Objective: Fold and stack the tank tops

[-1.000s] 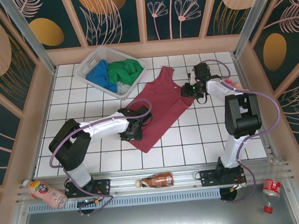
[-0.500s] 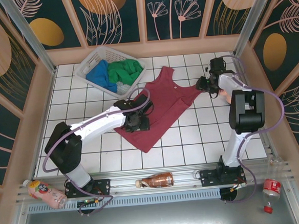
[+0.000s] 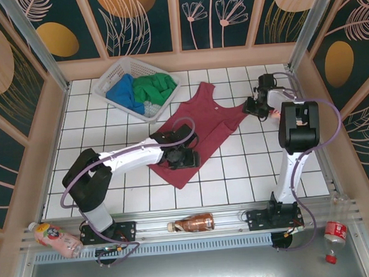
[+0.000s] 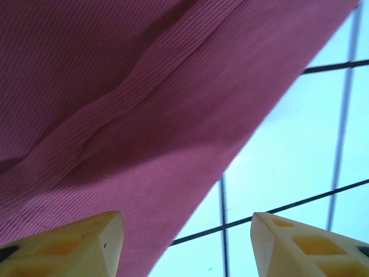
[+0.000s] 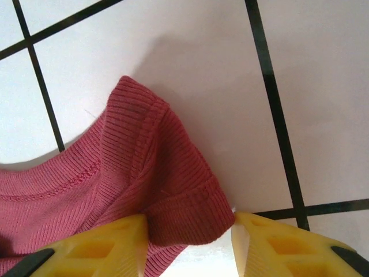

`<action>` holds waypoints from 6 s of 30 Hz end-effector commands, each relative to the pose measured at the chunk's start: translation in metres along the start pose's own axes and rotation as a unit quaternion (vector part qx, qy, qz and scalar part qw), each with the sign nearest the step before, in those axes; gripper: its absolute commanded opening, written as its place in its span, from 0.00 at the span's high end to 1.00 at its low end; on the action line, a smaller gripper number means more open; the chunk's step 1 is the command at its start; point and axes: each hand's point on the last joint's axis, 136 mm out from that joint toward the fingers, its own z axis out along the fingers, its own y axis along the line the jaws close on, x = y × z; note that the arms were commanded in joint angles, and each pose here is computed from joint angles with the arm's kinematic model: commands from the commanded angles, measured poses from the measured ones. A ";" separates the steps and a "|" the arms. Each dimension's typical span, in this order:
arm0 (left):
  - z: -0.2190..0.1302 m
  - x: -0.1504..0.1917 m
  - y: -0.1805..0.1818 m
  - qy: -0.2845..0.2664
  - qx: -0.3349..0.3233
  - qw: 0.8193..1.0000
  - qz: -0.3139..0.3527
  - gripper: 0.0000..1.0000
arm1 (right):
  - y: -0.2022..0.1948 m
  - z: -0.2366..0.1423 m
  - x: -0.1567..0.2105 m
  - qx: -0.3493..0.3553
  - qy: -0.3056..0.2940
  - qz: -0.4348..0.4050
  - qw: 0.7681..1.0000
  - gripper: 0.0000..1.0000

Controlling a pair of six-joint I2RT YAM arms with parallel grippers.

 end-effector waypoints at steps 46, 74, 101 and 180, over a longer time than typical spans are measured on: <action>0.022 0.055 0.080 0.068 -0.102 0.992 0.009 0.39 | 0.055 -0.013 -0.049 -0.048 -0.025 0.003 0.999 0.73; 0.016 -0.105 -0.099 -0.152 -0.010 0.959 0.238 0.35 | 0.030 -0.035 0.023 -0.063 -0.002 -0.006 0.998 0.57; 0.098 -0.167 -0.130 -0.210 -0.078 0.911 0.346 0.62 | 0.014 -0.023 -0.005 -0.067 -0.019 0.035 0.997 0.55; 0.073 -0.226 -0.088 -0.181 -0.001 0.953 0.241 0.89 | 0.063 -0.014 -0.033 -0.128 0.012 0.034 0.991 0.89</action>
